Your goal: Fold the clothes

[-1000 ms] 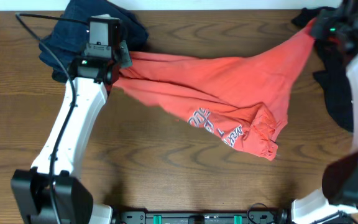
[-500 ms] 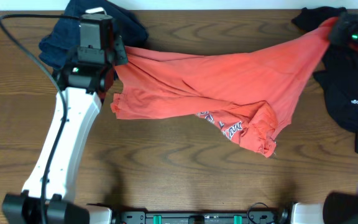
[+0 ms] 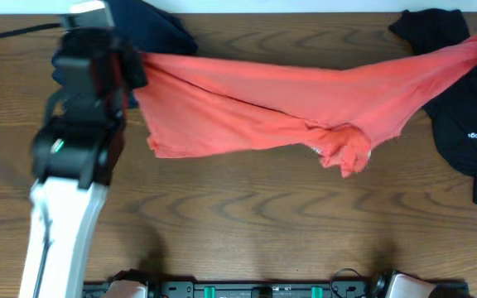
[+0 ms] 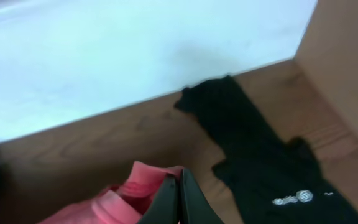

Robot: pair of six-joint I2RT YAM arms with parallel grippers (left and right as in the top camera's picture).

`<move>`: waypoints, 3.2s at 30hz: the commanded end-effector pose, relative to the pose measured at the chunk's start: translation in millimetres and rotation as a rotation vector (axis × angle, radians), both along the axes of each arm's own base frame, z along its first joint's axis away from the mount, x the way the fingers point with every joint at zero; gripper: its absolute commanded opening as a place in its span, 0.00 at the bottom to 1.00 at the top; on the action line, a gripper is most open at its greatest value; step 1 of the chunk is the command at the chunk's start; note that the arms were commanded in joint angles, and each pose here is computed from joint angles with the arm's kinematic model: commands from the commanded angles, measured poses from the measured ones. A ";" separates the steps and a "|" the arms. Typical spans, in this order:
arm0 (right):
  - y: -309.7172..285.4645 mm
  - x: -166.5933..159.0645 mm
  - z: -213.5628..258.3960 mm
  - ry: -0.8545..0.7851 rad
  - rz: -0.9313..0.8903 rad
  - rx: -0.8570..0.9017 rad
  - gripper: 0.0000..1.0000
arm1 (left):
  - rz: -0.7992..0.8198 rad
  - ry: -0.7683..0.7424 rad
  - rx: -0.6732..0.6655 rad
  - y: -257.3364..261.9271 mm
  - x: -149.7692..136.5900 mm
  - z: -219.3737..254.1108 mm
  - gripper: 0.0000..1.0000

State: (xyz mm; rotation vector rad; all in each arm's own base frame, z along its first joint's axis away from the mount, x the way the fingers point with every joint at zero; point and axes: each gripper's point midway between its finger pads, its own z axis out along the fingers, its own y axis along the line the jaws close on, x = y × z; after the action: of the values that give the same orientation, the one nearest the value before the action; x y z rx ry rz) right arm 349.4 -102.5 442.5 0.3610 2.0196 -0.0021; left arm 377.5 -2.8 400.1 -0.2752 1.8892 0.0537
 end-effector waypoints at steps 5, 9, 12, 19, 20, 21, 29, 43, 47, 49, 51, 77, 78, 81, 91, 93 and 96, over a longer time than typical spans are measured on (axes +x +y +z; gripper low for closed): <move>15.6 -96.6 94.0 -0.155 -0.047 -0.135 0.01 | 0.039 -0.278 -0.013 22.1 -99.7 102.2 0.05; 26.7 -131.4 107.6 -0.171 -0.067 -0.144 0.01 | 0.036 -0.328 -0.023 26.7 -135.1 114.0 0.05; 33.8 -147.6 112.9 -0.183 -0.071 -0.150 0.01 | 0.035 -0.350 -0.030 28.6 -150.0 118.2 0.06; 35.6 -162.5 110.1 -0.163 -0.098 -0.154 0.01 | 0.018 -0.335 -0.057 23.8 -141.8 114.2 0.06; 33.8 -159.3 106.7 -0.147 -0.098 -0.148 0.01 | -0.001 -0.318 -0.058 19.5 -134.4 110.5 0.06; 32.4 -156.1 104.2 -0.135 -0.096 -0.146 0.01 | -0.014 -0.299 -0.058 16.3 -126.9 106.4 0.06; -3.8 -76.9 46.3 0.101 -0.060 -0.064 0.01 | -0.029 -0.043 -0.058 -2.8 -31.6 33.7 0.06; -58.9 122.3 -141.7 0.444 0.058 0.080 0.01 | -0.136 0.111 -0.066 -67.2 146.2 -111.6 0.06; -52.2 169.7 -184.0 0.445 0.101 0.070 0.01 | -0.164 0.078 -0.070 -89.9 182.3 -145.6 0.06; -47.3 187.5 -198.5 0.436 0.114 0.069 0.01 | -0.176 0.055 -0.073 -100.4 197.4 -161.2 0.06; -41.8 205.1 -212.7 0.424 0.124 0.068 0.01 | -0.188 0.021 -0.078 -110.6 213.2 -176.9 0.06; -61.0 292.2 -311.0 0.321 0.057 0.037 0.01 | -0.172 -0.145 -0.023 -114.9 277.5 -273.6 0.32; -62.6 293.1 -309.8 0.314 0.055 0.036 0.04 | -0.170 -0.158 -0.025 -114.4 279.7 -267.8 0.58; -66.9 291.9 -309.2 0.313 0.049 0.037 0.67 | -0.177 -0.185 -0.005 -115.6 284.5 -253.5 0.98; -54.5 254.1 -255.1 0.356 0.041 0.072 0.99 | -0.180 -0.085 0.080 -110.4 270.7 -190.1 0.98; -39.1 234.3 -238.4 0.392 0.064 0.111 0.99 | -0.186 -0.009 0.092 -107.4 252.4 -176.9 0.98; -3.7 200.8 -216.1 0.452 0.155 0.201 0.99 | -0.199 0.134 0.113 -102.0 212.0 -160.5 0.98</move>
State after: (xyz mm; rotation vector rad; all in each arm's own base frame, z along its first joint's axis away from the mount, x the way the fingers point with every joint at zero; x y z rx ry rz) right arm 563.2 -136.9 149.4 0.4131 2.6078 0.1246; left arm 607.4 -106.5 158.9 -0.0045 2.1219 0.0505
